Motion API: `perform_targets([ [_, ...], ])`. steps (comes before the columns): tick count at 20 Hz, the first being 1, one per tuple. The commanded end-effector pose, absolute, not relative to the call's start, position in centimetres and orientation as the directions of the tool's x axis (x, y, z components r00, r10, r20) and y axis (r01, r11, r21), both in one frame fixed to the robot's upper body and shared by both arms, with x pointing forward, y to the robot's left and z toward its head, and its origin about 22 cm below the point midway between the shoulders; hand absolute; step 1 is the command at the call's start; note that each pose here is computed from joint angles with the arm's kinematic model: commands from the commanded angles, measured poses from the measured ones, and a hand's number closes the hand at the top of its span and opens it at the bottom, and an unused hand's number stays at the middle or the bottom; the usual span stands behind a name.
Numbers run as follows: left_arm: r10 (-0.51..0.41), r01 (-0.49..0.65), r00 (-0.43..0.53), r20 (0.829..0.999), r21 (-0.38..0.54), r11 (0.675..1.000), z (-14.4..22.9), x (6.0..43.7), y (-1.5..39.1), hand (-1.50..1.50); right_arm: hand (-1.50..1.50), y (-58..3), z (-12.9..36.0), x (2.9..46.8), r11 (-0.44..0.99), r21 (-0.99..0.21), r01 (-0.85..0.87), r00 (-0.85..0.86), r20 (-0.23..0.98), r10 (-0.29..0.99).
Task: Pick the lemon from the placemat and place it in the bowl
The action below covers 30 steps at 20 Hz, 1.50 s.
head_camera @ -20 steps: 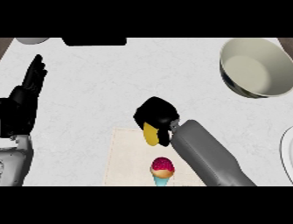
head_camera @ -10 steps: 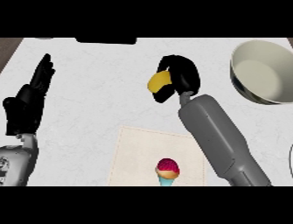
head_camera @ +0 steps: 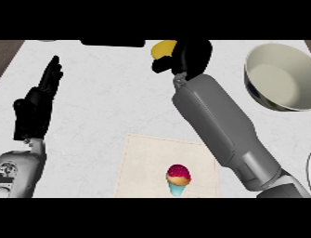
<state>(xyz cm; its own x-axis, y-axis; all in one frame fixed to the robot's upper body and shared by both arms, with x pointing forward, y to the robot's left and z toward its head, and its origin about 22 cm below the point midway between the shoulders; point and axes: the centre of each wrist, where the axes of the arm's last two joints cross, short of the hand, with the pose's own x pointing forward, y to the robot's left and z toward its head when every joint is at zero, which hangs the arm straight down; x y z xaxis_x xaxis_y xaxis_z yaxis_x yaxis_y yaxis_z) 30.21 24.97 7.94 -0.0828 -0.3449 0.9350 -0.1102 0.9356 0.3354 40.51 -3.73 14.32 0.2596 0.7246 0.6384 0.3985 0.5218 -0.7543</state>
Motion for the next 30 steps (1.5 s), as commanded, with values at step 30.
perform_targets([
  [30,-0.355,-0.15,-0.102,0.929,0.339,0.929,9.6,29.8,25.6,0.0,1.5,-33.3,6.0,42.1,-0.019,-0.781,0.624,0.622,0.482,0.617],
])
